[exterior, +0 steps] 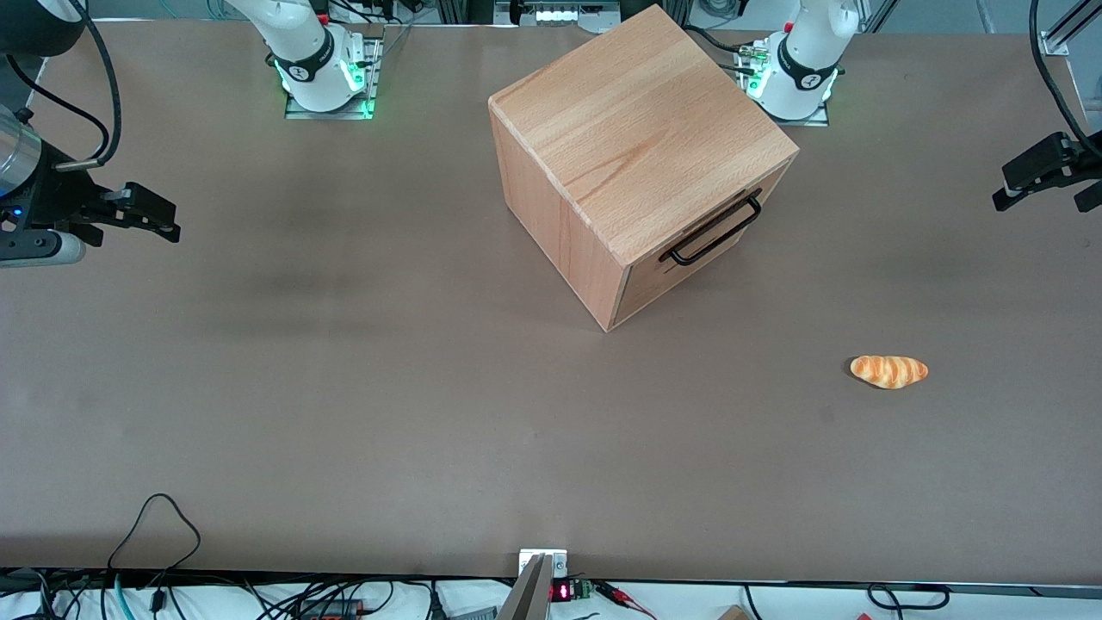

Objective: Open top drawer with left arm

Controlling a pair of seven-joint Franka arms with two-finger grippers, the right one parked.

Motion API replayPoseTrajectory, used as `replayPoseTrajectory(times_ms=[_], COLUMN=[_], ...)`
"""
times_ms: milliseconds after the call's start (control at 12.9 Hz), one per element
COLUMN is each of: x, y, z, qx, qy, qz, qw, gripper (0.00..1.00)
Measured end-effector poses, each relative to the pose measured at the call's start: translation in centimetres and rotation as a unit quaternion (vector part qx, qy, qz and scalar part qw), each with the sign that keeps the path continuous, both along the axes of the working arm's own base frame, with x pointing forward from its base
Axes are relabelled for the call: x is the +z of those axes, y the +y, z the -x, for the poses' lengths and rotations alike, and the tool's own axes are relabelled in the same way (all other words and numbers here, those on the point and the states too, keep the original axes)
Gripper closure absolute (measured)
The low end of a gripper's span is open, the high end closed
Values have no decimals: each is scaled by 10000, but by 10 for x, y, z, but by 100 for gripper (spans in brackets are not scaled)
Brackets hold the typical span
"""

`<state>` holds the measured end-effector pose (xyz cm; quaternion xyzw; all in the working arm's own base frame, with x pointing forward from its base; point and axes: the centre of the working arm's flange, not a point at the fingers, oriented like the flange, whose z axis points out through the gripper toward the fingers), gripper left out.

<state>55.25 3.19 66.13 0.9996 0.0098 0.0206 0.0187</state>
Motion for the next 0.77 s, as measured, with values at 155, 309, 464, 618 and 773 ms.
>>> replayPoseTrajectory(times_ms=[155, 309, 464, 618, 773], x=[0, 0, 0, 0, -1], y=[0, -1, -2, -2, -2], z=[0, 0, 0, 0, 0], qx=[-4, -11, -16, -18, -21], qy=[0, 0, 0, 1, 15], qz=[0, 0, 0, 0, 1], qw=[10000, 10000, 10000, 10000, 10000], gripper=[0, 0, 0, 0, 0])
